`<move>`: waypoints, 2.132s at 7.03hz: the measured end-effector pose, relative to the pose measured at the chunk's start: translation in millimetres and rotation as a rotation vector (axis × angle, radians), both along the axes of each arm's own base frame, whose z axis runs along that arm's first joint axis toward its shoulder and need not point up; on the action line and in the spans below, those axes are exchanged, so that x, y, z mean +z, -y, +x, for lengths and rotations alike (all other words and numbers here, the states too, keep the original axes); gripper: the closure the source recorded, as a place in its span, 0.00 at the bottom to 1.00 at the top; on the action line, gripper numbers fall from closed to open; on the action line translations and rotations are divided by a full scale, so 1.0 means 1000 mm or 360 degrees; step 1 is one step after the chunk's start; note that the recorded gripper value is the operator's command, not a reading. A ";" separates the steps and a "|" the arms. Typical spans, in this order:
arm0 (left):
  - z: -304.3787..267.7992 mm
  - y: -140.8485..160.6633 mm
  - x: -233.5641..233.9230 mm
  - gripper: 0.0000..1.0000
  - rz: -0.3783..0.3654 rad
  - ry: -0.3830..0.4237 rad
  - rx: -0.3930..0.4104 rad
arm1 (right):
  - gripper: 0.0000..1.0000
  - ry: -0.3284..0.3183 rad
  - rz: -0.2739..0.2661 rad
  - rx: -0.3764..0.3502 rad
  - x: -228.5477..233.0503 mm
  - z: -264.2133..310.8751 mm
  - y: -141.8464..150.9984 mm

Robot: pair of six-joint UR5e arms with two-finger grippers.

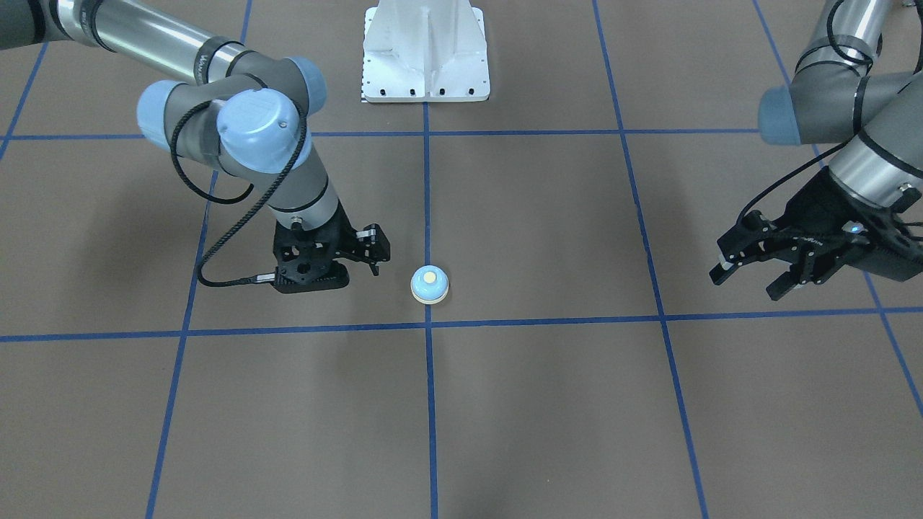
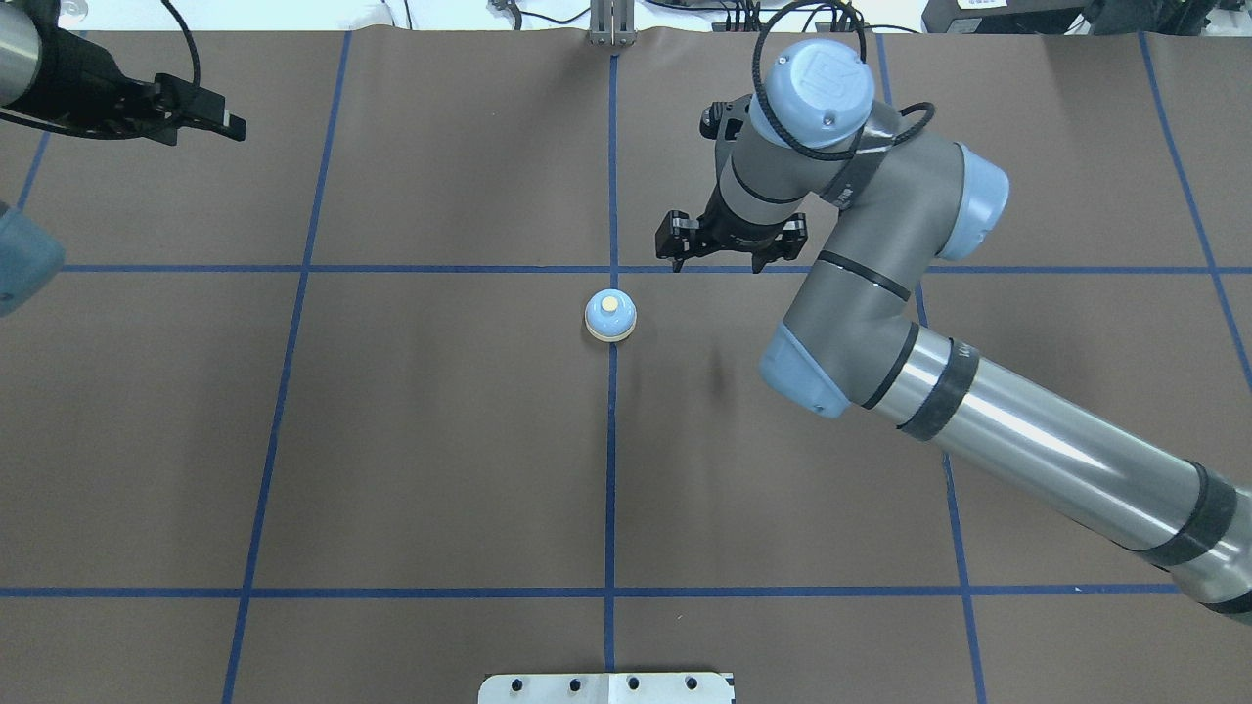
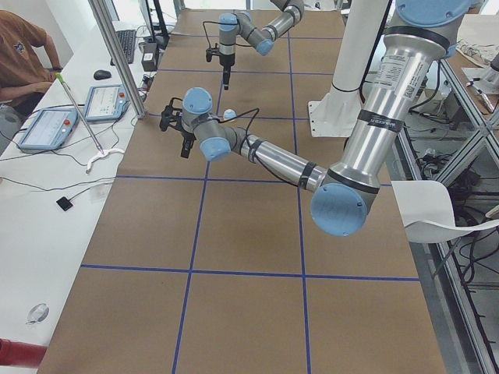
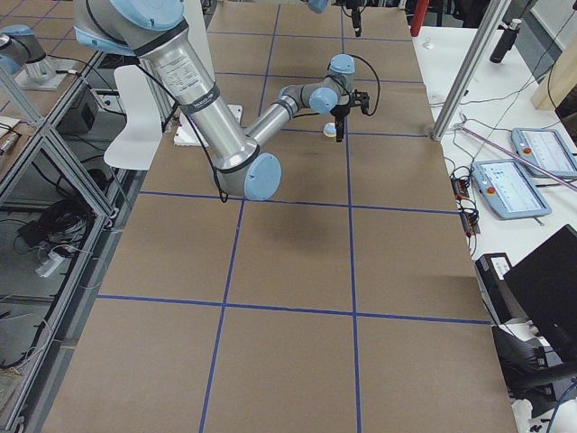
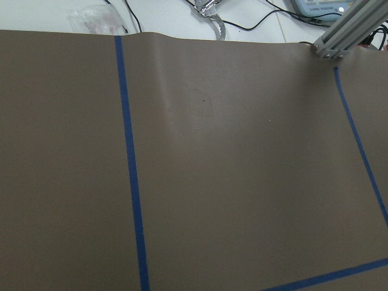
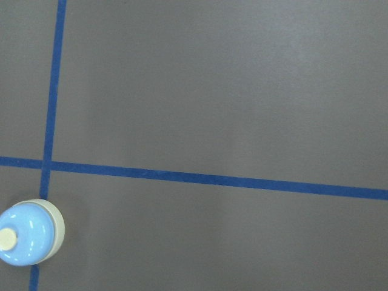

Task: Place and press bell with both arms
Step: 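Move the right gripper over the bell's cream button, then press down on the bell's button with the right gripper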

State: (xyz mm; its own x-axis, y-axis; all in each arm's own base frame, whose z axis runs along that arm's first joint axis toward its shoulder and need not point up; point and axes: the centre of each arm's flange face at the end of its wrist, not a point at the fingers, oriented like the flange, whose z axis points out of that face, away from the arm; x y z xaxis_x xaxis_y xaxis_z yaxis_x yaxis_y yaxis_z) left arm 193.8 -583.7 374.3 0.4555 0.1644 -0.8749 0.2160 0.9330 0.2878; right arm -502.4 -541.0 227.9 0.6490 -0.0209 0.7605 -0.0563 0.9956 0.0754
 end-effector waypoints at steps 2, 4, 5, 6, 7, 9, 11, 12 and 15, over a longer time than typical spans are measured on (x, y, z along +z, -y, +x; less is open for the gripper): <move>-0.010 -0.012 0.004 0.00 -0.0008 -0.0013 0.0013 | 0.14 -0.0028 0.0012 0.0003 -0.030 -0.048 -0.005; -0.011 -0.014 0.005 0.00 -0.0015 -0.0021 0.0027 | 0.72 -0.0042 0.0022 0.0004 -0.053 -0.074 -0.006; -0.012 -0.015 0.005 0.00 -0.0016 -0.0026 0.0033 | 0.94 -0.0046 0.0020 0.0001 -0.056 -0.077 -0.007; -0.012 -0.016 0.004 0.00 -0.0017 -0.0032 0.0042 | 1.00 -0.0052 0.0013 -0.0003 -0.057 -0.079 -0.007; -0.013 -0.016 0.003 0.00 -0.0017 -0.0037 0.0046 | 1.00 -0.0061 0.0008 -0.0006 -0.056 -0.079 -0.007; -0.014 -0.016 0.003 0.00 -0.0018 -0.0040 0.0049 | 1.00 -0.0069 0.0012 -0.0023 -0.055 -0.083 -0.011; -0.016 -0.016 0.002 0.00 -0.0018 -0.0041 0.0044 | 1.00 -0.0079 0.0013 -0.0038 -0.053 -0.089 -0.015; -0.018 -0.016 0.002 0.00 -0.0019 -0.0044 0.0041 | 1.00 -0.0081 0.0015 -0.0042 -0.053 -0.091 -0.015; -0.024 -0.018 0.008 0.00 -0.0038 -0.0048 0.0045 | 1.00 -0.0084 0.0017 -0.0044 -0.064 -0.099 -0.011</move>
State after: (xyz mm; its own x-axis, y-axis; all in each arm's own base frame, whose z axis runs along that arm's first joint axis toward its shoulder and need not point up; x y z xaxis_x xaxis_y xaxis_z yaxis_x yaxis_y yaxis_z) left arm 170.1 -566.1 382.5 0.4243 0.1558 -0.8920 0.1976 0.9454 0.2591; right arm -601.7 -530.4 163.9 0.6874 -0.0472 0.7248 -0.0242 0.9958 0.0879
